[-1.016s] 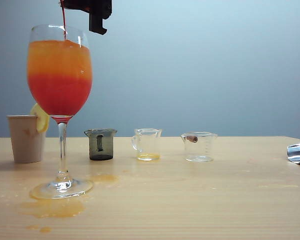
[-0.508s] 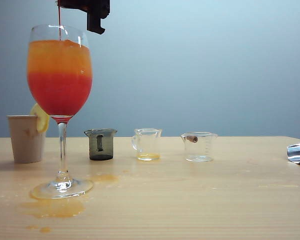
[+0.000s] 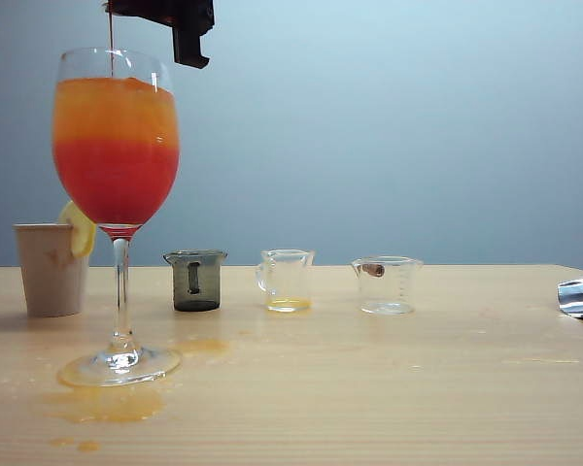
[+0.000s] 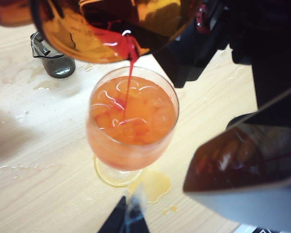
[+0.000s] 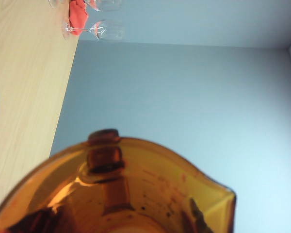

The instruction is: Pick up the fourth measuring cup from the left, pour the grenadine inside into the goblet, and finally put the measuring cup back in its original place.

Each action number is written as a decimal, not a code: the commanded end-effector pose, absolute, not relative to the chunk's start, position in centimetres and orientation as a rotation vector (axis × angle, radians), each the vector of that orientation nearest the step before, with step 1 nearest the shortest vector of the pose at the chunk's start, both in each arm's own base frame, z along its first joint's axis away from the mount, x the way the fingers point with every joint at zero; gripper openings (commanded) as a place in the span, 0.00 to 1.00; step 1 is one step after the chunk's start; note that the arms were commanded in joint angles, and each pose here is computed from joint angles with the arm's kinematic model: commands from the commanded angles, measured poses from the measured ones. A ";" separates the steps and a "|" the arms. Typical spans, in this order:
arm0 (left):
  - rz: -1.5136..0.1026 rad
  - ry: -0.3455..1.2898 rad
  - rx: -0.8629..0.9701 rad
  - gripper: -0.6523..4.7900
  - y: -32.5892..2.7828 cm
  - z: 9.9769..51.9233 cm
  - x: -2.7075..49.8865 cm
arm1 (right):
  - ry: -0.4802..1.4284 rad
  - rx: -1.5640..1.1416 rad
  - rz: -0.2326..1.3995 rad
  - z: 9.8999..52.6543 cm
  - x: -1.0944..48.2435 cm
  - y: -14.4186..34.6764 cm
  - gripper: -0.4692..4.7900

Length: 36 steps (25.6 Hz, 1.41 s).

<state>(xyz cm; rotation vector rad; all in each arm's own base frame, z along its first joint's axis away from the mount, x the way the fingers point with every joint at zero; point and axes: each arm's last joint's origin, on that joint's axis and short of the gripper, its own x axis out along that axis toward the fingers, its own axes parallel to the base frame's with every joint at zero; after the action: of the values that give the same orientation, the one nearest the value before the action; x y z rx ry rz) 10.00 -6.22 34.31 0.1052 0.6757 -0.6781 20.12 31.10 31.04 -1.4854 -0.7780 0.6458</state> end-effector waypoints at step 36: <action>-0.681 0.667 0.105 0.12 -6.2 34.4 9.9 | -0.954 -1.684 0.575 31.4 19.9 31.0 0.11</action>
<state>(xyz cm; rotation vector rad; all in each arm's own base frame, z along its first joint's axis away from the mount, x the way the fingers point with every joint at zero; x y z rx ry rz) 10.00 -6.22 34.31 0.1052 0.6757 -0.6781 20.02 31.13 30.80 -1.6885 -0.9144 0.6034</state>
